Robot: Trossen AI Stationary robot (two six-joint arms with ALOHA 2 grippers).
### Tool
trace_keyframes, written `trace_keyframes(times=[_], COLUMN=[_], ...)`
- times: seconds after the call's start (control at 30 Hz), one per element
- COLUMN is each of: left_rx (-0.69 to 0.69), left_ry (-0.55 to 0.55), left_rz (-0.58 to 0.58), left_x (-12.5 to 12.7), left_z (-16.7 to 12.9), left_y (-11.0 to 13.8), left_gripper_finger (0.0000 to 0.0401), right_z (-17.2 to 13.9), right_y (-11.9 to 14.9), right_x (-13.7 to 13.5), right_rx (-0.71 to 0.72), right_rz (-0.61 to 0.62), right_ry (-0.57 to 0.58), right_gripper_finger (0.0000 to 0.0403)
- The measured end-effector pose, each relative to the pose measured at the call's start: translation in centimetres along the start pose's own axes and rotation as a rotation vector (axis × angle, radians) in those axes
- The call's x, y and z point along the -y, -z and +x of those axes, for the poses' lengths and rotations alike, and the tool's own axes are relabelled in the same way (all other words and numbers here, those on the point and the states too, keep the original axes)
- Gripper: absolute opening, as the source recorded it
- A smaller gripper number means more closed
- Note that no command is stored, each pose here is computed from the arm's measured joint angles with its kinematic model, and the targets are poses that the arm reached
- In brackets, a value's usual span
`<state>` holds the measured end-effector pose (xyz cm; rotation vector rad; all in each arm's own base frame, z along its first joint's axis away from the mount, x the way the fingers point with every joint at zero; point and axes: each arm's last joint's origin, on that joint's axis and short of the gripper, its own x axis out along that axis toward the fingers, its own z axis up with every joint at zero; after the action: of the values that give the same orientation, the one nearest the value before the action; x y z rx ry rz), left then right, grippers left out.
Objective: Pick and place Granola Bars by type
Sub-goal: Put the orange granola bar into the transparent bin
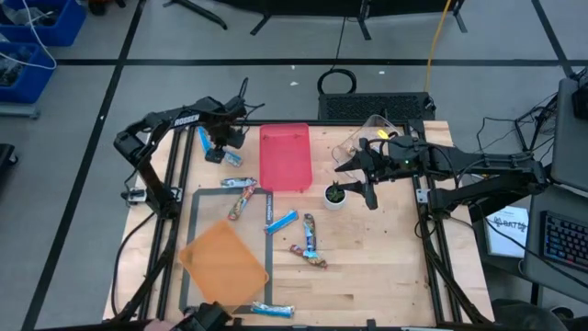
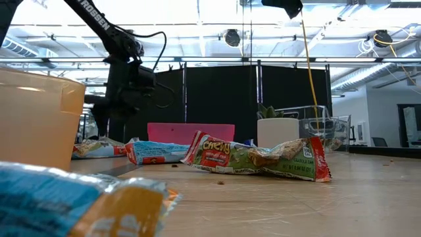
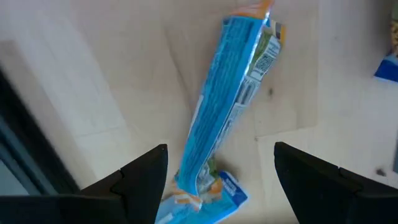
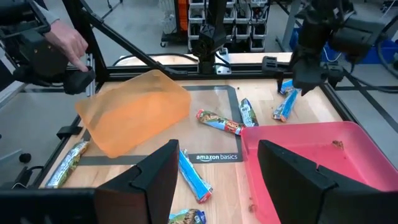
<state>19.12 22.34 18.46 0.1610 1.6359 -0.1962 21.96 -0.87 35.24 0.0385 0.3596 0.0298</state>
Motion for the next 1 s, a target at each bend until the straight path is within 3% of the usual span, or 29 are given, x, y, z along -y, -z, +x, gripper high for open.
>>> trace_keyframes(times=[0.13,0.4,0.7,1.0], left_rx=[-0.009,0.011,0.006,0.011], left_ry=[0.007,-0.093,-0.053,-0.083], left_rz=[0.023,0.032,0.052,0.038], left_x=[0.7,1.2,1.9,1.8], left_z=[1.1,2.6,3.6,4.0], left_y=[-0.4,-1.8,-1.4,-1.4], left_gripper_finger=[0.0294,0.0294,0.0294,0.0294], right_z=[0.0,0.0,0.0,0.0], right_y=[0.0,0.0,0.0,0.0], right_x=[0.0,0.0,0.0,0.0], right_rx=[0.0,0.0,0.0,0.0], right_rz=[-0.004,-0.004,-0.001,0.007], right_ry=[0.0,0.0,0.0,0.0], right_gripper_finger=[0.0212,0.0212,0.0212,0.0212])
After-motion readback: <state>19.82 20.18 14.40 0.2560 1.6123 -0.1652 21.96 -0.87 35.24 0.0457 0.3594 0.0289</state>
